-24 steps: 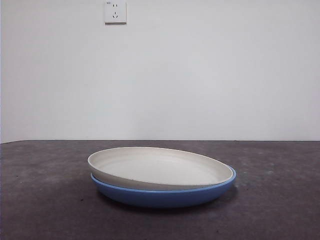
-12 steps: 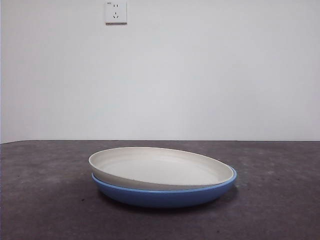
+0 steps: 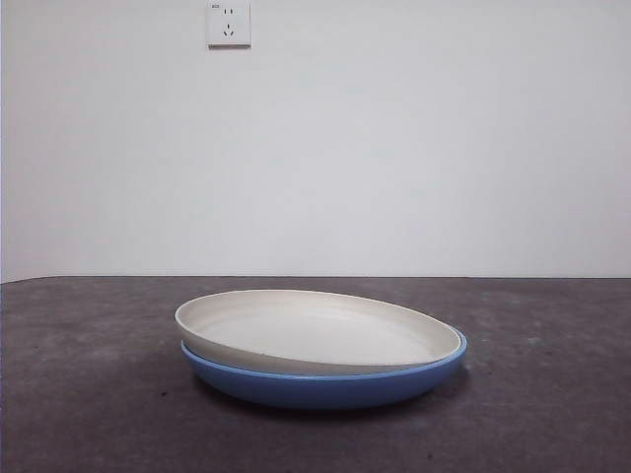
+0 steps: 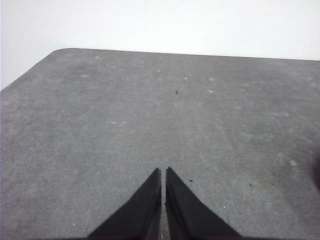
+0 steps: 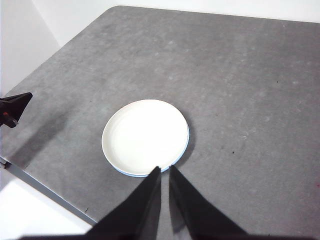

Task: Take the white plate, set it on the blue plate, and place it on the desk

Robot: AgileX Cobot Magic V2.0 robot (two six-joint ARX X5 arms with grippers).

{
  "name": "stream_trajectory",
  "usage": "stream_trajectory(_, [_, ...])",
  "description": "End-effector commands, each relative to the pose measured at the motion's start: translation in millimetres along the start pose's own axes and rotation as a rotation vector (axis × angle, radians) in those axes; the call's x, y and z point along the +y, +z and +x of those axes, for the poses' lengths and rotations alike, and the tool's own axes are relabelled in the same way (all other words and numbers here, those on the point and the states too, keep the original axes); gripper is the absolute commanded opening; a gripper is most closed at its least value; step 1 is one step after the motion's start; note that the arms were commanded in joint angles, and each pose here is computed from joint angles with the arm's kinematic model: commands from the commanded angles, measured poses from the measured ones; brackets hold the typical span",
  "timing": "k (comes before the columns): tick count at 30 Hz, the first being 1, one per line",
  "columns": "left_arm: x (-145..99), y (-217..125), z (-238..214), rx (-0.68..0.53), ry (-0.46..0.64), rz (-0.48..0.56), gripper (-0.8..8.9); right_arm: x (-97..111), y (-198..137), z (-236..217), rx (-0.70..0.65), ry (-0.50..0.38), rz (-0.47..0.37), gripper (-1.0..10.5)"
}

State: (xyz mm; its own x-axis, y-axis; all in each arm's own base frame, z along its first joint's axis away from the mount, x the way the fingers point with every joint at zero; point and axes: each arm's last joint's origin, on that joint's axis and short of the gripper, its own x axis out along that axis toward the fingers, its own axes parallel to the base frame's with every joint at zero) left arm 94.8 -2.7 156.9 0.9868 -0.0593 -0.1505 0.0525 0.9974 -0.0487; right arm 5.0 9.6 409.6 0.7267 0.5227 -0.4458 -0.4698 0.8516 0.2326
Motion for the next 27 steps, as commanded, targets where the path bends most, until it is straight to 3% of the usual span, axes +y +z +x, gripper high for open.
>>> stream_trajectory(1, [1,-7,2,0.022,0.007,0.003,0.16,2,4,-4,-0.024,0.009,-0.017,0.2])
stream_trajectory(10, [1,-7,2,0.022,0.007,0.003,0.16,1,5,-4,-0.037,-0.003,-0.036,0.2])
stream_trajectory(15, [1,-7,2,0.022,0.007,0.003,0.16,-6,8,19,-0.175,-0.078,-0.258,0.2])
stream_trajectory(19, [1,-7,2,0.022,0.007,0.003,0.16,-33,-15,67,-0.348,-0.234,-0.362,0.2])
stream_trajectory(22, [1,-7,2,0.022,0.007,0.003,0.16,-54,-41,96,-0.425,-0.326,-0.362,0.2])
stream_trajectory(27, [1,-7,2,0.022,0.007,0.003,0.16,-88,-104,137,-0.404,-0.442,-0.257,0.2])
